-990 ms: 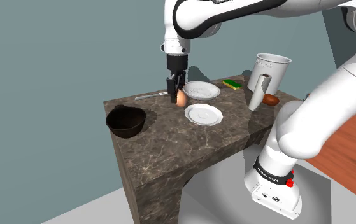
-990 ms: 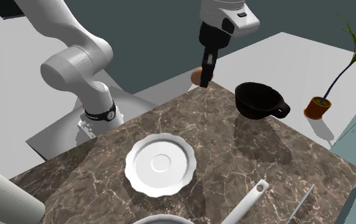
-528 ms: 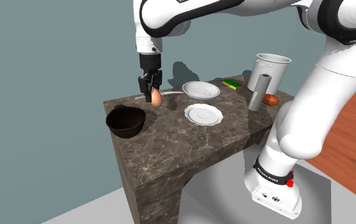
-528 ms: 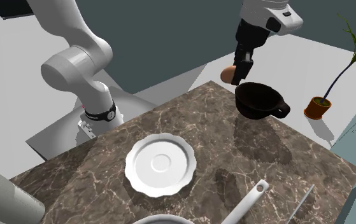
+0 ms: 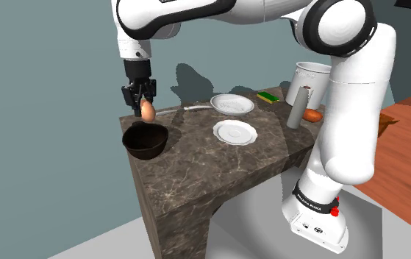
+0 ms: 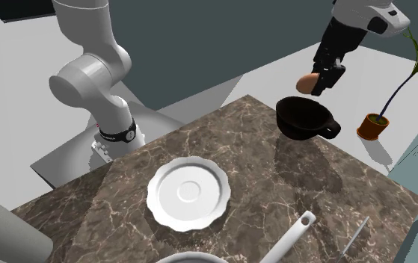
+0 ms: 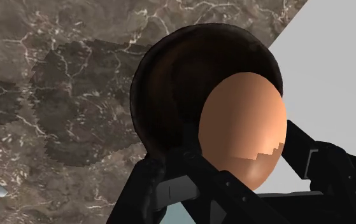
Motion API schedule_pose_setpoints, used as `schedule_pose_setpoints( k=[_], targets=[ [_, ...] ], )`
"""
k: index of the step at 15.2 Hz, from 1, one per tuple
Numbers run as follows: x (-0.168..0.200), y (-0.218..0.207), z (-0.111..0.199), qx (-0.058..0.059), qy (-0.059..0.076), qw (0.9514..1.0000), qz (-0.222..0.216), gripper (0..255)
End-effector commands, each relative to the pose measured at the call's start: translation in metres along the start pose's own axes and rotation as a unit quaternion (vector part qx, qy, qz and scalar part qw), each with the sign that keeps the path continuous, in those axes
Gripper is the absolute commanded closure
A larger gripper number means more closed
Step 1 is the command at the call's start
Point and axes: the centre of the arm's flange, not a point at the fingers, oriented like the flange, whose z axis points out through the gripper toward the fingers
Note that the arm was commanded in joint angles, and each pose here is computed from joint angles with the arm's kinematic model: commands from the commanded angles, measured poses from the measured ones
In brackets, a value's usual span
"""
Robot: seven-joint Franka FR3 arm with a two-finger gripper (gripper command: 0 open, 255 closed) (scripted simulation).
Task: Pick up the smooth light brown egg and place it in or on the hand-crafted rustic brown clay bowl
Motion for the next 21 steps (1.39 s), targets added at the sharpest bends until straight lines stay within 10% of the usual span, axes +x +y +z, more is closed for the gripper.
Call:
schedule_pose_setpoints(
  k=[1, 21],
  targets=[
    [0.017, -0.004, 0.007, 0.000, 0.000, 1.0000, 0.001, 255],
    [0.022, 0.003, 0.068, 0.000, 0.000, 1.0000, 0.001, 255]
  ],
)
